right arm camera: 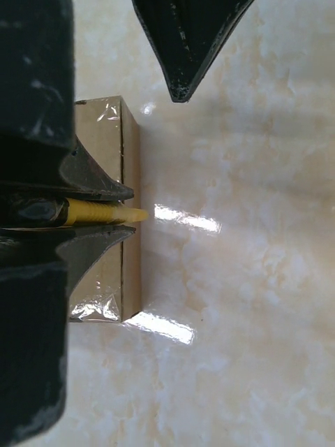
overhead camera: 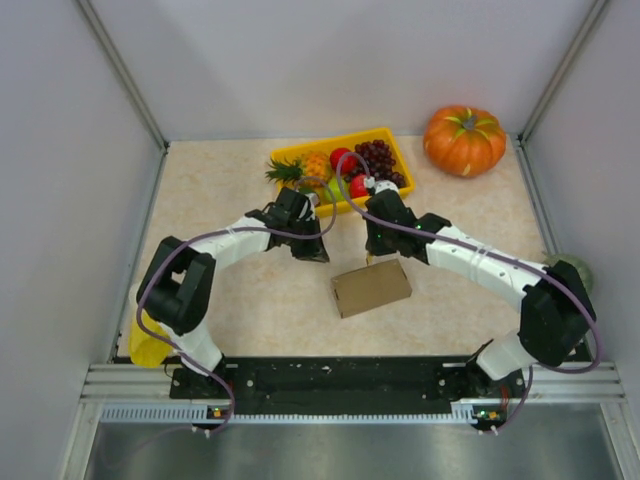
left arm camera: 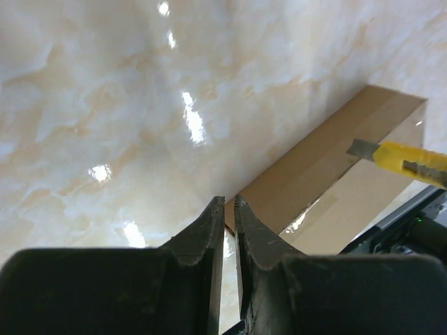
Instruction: Unpack the express box
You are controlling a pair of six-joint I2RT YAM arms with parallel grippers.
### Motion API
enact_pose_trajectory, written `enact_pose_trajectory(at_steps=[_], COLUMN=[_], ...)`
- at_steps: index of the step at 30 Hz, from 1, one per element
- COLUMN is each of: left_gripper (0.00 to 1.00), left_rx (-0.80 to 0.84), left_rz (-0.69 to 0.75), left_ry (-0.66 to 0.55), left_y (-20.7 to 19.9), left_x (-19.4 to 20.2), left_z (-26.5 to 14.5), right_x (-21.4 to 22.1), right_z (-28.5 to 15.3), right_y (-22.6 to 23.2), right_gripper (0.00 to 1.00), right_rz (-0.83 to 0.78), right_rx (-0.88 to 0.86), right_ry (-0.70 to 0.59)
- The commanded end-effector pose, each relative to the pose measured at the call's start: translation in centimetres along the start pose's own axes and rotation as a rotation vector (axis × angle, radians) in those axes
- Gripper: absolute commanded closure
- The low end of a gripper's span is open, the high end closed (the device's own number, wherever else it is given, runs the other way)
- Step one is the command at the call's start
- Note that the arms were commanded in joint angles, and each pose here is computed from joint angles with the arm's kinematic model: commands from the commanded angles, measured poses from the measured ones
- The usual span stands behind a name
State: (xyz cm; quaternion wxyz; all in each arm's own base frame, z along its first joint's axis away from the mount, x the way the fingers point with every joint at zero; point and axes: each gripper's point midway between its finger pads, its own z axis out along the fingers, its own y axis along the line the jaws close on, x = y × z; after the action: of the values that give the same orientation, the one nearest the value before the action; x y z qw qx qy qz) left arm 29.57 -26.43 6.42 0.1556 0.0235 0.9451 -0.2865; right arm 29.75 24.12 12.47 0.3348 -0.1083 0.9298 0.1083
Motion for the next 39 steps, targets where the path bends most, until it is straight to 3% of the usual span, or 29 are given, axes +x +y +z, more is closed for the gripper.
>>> enact_pose_trajectory(at_steps=[1, 5, 9, 10, 15, 19, 23, 29, 35, 39], left_gripper=[0.84, 0.8, 0.72, 0.63, 0.44, 0.41, 0.49, 0.57, 0.61, 0.61], left_rx=[0.137, 0.262, 0.357, 0.381, 0.426, 0.478, 0.441, 0.305, 0.081, 0.096], left_rz=[0.046, 0.206, 0.433, 0.5, 0.658, 0.749, 0.786, 0.764, 0.665, 0.51], left_ry=[-0.103, -0.127, -0.049, -0.009, 0.113, 0.204, 0.296, 0.326, 0.177, 0.101], left_y=[-3.9, -6.7, -8.8, -9.7, -10.1, -11.0, -10.9, -9.4, -7.3, -6.3], left_x=[-4.1, -2.9, 3.1, 5.2, 11.7, 15.1, 17.6, 17.3, 12.9, 9.4], left_z=[-2.0, -5.1, -6.0, -5.9, -5.8, -5.0, -2.5, 0.5, 1.6, 1.2], right_x=[-2.6, -4.0, -4.9, -5.1, -5.3, -4.6, -4.4, -3.9, -2.1, -0.6], right_z=[-2.0, -2.5, -2.7, -2.6, -2.7, -1.9, -1.0, -0.1, -0.1, 0.4], right_y=[-1.0, -2.4, -3.5, -3.7, -4.7, -5.5, -5.9, -5.8, -5.7, -5.6], right_gripper=[1.0, 1.0, 1.0, 1.0, 1.0, 1.0, 1.0, 1.0, 1.0, 1.0], right_rz=[0.09, 0.104, 0.13, 0.135, 0.147, 0.169, 0.163, 0.166, 0.167, 0.163], right_rx=[0.056, 0.134, 0.16, 0.163, 0.174, 0.148, 0.119, 0.094, 0.068, 0.055], right_ry=[-0.101, -0.142, -0.157, -0.16, -0.162, -0.135, -0.121, -0.095, -0.057, -0.015])
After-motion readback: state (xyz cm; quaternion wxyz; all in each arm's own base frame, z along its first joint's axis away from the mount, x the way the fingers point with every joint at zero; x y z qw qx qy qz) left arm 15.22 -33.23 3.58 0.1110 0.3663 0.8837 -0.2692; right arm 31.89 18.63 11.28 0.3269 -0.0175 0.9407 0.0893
